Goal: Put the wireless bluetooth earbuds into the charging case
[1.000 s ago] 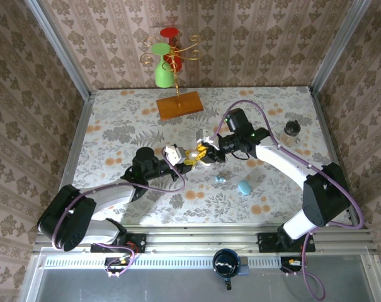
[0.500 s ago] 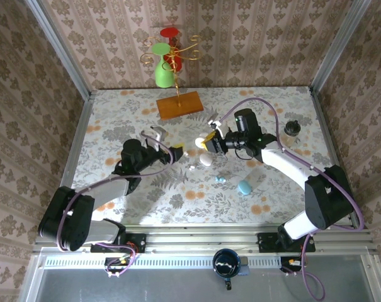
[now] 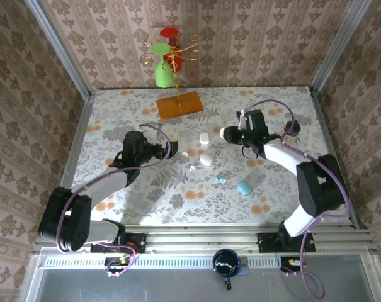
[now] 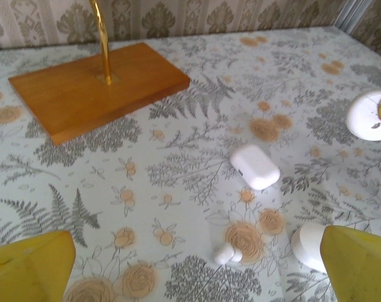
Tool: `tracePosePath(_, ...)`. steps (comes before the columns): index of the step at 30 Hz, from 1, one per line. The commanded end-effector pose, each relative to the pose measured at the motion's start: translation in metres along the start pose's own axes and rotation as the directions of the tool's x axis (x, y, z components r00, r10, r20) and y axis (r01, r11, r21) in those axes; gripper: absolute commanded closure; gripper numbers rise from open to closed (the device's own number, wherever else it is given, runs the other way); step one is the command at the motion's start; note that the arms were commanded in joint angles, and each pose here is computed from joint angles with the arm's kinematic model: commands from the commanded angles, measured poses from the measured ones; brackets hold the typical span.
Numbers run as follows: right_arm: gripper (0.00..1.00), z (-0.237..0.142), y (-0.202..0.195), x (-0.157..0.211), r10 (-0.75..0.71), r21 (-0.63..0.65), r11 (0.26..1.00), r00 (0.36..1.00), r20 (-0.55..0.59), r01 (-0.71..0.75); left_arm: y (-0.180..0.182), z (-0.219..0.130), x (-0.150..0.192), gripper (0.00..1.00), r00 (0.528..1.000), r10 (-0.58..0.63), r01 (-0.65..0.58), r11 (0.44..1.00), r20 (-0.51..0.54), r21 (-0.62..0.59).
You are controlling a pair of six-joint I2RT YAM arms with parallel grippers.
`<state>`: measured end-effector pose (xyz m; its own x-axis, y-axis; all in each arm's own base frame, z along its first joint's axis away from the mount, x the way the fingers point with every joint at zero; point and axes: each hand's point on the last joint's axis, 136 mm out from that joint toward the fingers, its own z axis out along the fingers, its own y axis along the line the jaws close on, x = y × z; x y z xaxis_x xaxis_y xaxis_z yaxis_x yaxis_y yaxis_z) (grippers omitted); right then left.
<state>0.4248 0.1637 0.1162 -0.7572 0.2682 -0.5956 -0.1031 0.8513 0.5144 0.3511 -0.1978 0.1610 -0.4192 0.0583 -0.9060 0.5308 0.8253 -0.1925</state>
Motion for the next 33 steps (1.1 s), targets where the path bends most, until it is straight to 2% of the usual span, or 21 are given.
tracePosePath(1, 0.84, 0.015, -0.022, 0.010, 0.112, 0.044, 0.993, 0.993, -0.023, -0.111, 0.007, 0.002, 0.006, 0.00, 0.999, 0.006, -0.007, 1.000, -0.037, -0.026)
tracePosePath(9, 0.82, 0.038, -0.042, 0.032, 0.166, 0.076, 0.984, 0.981, -0.103, -0.159, 0.007, 0.003, 0.011, 0.00, 0.999, -0.001, 0.000, 1.000, -0.043, -0.018)
tracePosePath(13, 0.71, 0.040, -0.047, 0.032, 0.162, 0.084, 0.984, 0.983, -0.089, -0.154, 0.006, 0.004, 0.013, 0.00, 0.999, -0.004, 0.004, 1.000, -0.041, -0.012)
tracePosePath(15, 0.60, 0.035, -0.045, 0.027, 0.153, 0.073, 0.986, 0.986, -0.061, -0.148, 0.004, 0.004, 0.014, 0.00, 0.999, -0.001, 0.001, 1.000, -0.042, 0.000)
tracePosePath(17, 0.46, 0.028, -0.043, 0.021, 0.126, 0.075, 0.990, 0.991, -0.039, -0.123, 0.002, 0.002, 0.012, 0.00, 1.000, 0.007, -0.006, 1.000, -0.015, 0.012)
tracePosePath(21, 0.34, 0.007, -0.035, 0.009, 0.040, 0.077, 0.996, 0.999, 0.000, -0.040, 0.008, -0.001, 0.013, 0.00, 1.000, 0.002, -0.002, 1.000, -0.004, -0.004)
tracePosePath(28, 0.31, -0.037, -0.019, 0.015, -0.089, 0.055, 0.994, 0.996, -0.002, 0.089, 0.018, 0.002, 0.021, 0.00, 0.999, -0.028, 0.027, 0.999, -0.030, -0.045)
tracePosePath(33, 0.28, -0.074, -0.031, 0.038, -0.093, 0.143, 0.985, 0.996, -0.009, 0.093, 0.018, 0.004, 0.024, 0.00, 0.998, -0.057, 0.055, 0.998, -0.040, -0.043)
